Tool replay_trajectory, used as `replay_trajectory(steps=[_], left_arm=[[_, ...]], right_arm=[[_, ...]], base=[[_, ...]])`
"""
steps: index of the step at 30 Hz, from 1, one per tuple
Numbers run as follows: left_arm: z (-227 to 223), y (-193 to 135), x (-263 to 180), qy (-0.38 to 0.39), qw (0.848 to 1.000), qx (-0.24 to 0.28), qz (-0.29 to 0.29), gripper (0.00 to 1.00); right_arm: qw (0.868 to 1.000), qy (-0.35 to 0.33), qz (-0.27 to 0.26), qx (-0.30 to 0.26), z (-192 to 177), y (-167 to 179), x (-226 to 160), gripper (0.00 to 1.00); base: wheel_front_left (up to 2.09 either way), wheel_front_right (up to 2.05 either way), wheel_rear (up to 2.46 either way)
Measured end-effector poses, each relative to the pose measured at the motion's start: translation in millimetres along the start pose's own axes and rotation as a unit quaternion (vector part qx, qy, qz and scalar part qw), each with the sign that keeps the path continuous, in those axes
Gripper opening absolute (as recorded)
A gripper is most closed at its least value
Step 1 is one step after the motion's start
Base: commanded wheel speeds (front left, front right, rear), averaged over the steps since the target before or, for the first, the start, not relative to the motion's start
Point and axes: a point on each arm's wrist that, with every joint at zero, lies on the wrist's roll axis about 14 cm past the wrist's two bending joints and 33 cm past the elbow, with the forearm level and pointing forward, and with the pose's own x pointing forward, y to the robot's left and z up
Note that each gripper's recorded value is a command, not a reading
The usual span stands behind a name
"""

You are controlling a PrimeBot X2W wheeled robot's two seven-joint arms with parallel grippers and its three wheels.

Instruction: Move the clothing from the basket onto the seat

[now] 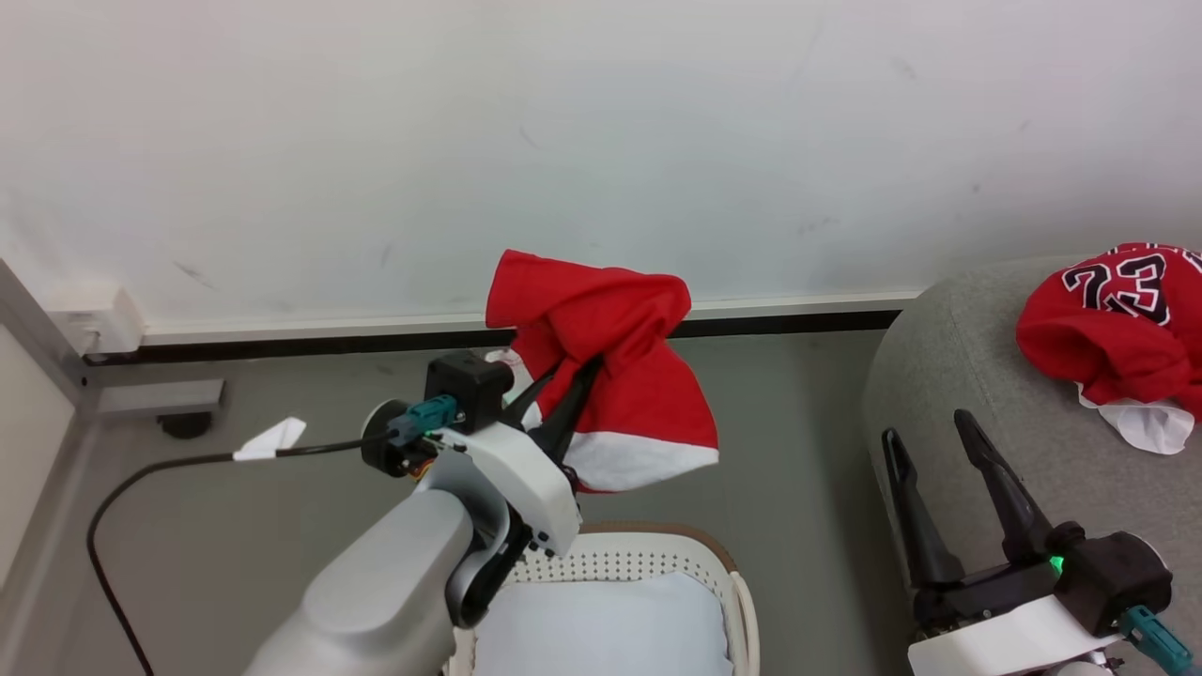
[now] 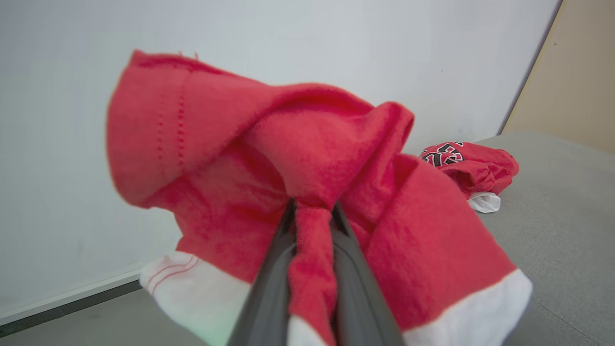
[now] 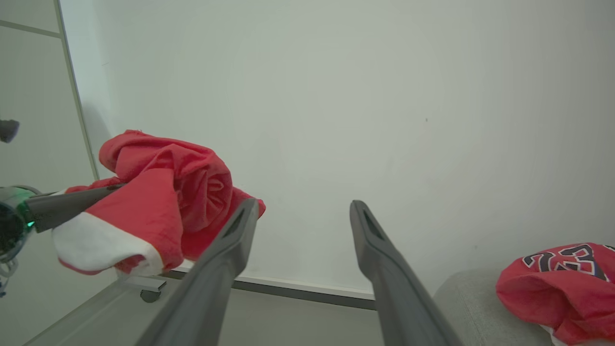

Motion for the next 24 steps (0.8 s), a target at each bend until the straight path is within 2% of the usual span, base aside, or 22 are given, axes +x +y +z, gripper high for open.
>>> replay_trajectory(steps=[24], left_arm=[[11.2,-7.6,-13.4,-0.012,1.000,-0.003,0.002,0.00]], right_arm=[[0.999,0.023,0.037,0.008,-13.7,22.1,-1.7,1.00]], base=[[0.00,0.00,0.00]])
